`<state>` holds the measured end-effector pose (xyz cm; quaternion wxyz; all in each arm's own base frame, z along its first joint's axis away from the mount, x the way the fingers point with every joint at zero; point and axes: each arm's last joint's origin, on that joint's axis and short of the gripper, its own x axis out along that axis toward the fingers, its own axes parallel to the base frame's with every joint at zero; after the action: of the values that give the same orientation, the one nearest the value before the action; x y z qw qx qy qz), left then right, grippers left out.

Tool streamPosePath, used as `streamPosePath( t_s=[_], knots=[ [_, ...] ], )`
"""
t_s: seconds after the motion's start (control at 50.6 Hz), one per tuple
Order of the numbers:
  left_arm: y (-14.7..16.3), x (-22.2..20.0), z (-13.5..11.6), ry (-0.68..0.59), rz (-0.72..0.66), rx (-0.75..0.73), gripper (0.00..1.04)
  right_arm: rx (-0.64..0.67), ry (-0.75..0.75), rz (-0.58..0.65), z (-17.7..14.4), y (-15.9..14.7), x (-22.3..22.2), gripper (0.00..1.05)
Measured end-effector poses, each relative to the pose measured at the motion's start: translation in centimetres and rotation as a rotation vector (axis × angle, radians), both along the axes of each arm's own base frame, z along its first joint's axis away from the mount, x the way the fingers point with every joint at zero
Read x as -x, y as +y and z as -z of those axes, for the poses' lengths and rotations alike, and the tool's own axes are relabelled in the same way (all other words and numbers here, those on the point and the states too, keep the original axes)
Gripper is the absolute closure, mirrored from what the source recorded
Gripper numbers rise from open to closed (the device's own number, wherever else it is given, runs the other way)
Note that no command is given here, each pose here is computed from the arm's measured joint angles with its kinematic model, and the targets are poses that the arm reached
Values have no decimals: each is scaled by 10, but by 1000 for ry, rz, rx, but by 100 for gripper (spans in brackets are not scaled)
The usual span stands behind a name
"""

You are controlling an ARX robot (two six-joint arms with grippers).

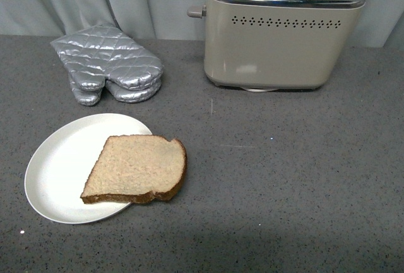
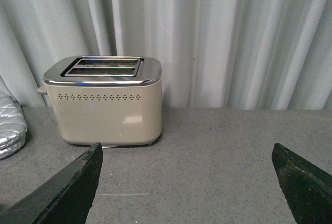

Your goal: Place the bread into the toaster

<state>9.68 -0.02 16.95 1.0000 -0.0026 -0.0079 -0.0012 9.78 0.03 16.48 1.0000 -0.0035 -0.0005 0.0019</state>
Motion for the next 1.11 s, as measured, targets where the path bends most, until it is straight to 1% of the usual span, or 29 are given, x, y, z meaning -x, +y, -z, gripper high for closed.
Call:
streamPosePath(
  t_s=[0.672, 0.711, 0.751, 0.771, 0.79, 0.85, 0.909, 0.968, 1.027, 1.106],
  knots=[
    [0, 0, 0, 0, 0, 0, 7, 0, 0, 0, 0, 0, 0, 10],
    [0, 0, 1, 37, -28, 30, 7, 0, 0, 0, 0, 0, 0, 10],
    [-1, -1, 2, 161, -105, 85, 7, 0, 0, 0, 0, 0, 0, 10],
    [-1, -1, 2, 195, -124, 87, 7, 0, 0, 0, 0, 0, 0, 10],
    [-2, -2, 3, 258, -162, 112, 7, 0, 0, 0, 0, 0, 0, 10],
    [-4, -8, 6, 356, -208, 177, 7, 0, -1, 0, 0, 0, 0, 10],
    [-5, -17, 6, 399, -208, 226, 7, 0, -1, 0, 0, 0, 0, 10],
    [-7, -30, 3, 402, -192, 243, 7, 0, -1, 0, 0, 0, 0, 10],
    [-9, -51, 0, 415, -146, 256, 7, 0, -1, 0, 0, 0, 0, 10],
    [-8, -80, 3, 471, -115, 248, 7, 0, -1, 0, 0, 0, 0, 10]
  ],
)
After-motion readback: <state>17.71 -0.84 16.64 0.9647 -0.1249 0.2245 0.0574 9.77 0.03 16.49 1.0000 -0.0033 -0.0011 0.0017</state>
